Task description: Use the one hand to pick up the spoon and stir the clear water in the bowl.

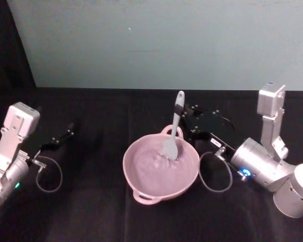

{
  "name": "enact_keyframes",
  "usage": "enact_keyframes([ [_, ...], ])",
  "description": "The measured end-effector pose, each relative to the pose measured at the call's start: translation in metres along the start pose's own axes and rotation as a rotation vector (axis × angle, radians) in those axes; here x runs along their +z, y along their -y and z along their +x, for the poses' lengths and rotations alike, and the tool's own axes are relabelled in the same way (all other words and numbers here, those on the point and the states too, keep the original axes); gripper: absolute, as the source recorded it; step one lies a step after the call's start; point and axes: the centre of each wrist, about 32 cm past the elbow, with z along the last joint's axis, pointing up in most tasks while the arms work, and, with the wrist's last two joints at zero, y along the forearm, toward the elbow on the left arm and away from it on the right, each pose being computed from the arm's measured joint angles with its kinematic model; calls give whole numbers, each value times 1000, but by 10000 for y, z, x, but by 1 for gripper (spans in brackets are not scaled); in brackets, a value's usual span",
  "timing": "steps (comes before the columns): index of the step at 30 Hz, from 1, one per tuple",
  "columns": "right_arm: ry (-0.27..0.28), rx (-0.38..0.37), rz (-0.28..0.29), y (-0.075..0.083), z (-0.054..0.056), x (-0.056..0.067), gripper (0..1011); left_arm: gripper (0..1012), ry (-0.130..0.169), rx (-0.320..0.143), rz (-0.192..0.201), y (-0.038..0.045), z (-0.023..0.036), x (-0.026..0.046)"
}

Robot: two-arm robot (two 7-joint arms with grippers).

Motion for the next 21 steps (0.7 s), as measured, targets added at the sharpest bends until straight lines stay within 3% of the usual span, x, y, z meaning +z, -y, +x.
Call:
enact_keyframes([
  [6, 18, -20, 1, 90, 30, 44, 117, 1005, 0, 0, 0, 0, 0, 0],
  [12, 44, -5, -17, 134, -17, 89, 117, 1005, 0, 0, 0, 0, 0, 0],
  [21, 55, 76, -42, 108, -242, 93, 117, 1005, 0, 0, 0, 0, 0, 0],
])
